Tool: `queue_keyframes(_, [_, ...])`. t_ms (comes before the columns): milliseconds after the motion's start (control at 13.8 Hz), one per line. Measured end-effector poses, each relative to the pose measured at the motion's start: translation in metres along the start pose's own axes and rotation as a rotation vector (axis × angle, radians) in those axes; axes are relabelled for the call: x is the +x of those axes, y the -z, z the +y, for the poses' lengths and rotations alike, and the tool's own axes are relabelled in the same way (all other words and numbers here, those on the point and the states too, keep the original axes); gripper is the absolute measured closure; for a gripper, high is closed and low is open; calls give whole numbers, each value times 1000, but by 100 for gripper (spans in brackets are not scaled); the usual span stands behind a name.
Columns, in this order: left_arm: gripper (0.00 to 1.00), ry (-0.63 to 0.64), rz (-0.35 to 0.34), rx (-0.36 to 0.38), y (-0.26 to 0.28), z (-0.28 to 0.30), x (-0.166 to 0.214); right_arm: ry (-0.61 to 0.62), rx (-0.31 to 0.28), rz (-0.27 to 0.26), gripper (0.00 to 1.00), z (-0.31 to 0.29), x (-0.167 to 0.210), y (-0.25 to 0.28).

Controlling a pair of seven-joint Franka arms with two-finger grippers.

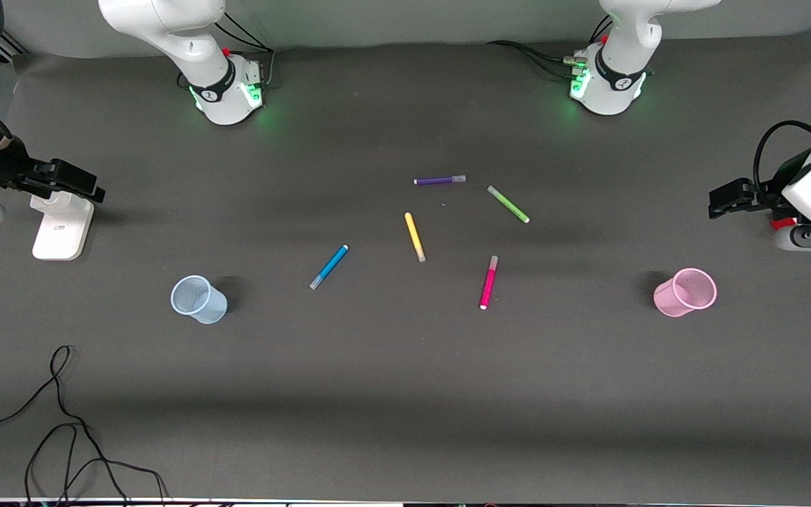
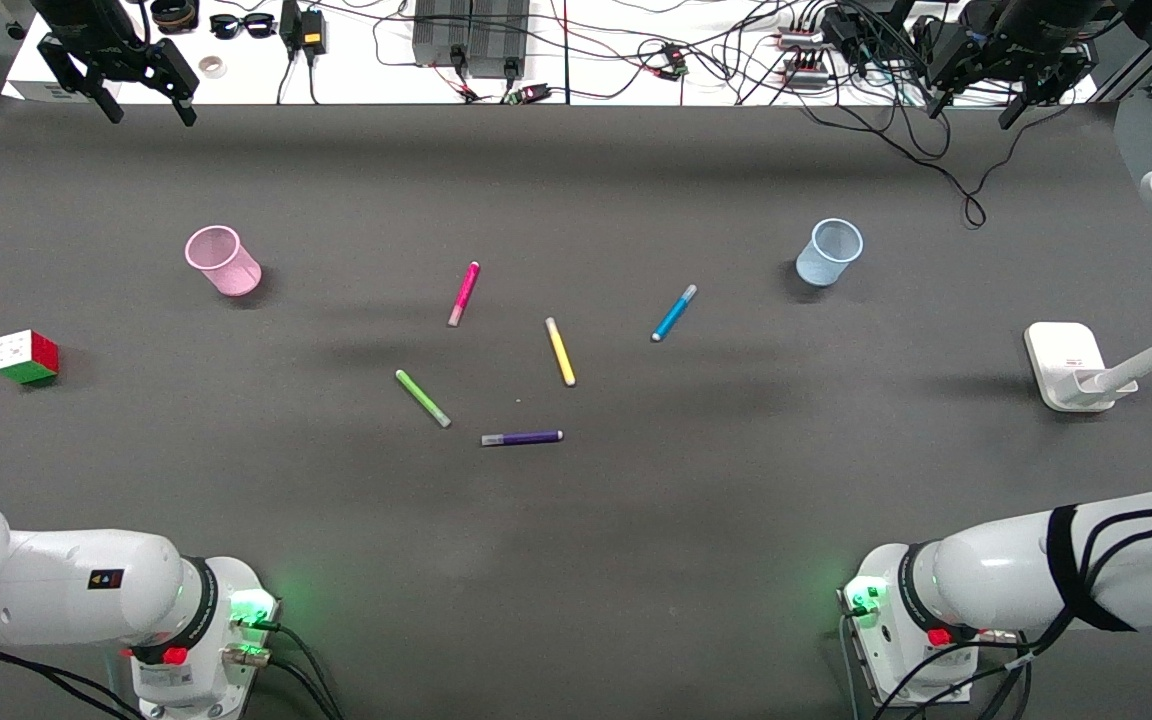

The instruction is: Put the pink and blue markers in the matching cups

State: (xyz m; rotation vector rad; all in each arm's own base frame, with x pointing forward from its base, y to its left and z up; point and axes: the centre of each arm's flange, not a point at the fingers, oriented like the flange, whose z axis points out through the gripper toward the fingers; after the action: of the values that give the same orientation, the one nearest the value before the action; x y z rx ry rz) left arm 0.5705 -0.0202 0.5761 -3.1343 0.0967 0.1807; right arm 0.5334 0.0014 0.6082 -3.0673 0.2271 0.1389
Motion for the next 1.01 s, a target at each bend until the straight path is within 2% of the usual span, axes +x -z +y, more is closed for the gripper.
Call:
queue_keyframes(507, [0, 0, 1, 0, 0, 0, 0, -4, 16, -2, 0, 1, 0, 0])
queue_keyframes(725, [0, -2, 3, 0, 0, 1, 0, -4, 10, -43, 0, 0, 1, -9])
queue_keyframes(1014, [0, -59, 5, 1, 1, 33, 0, -10, 89, -108, 0, -14, -1, -18])
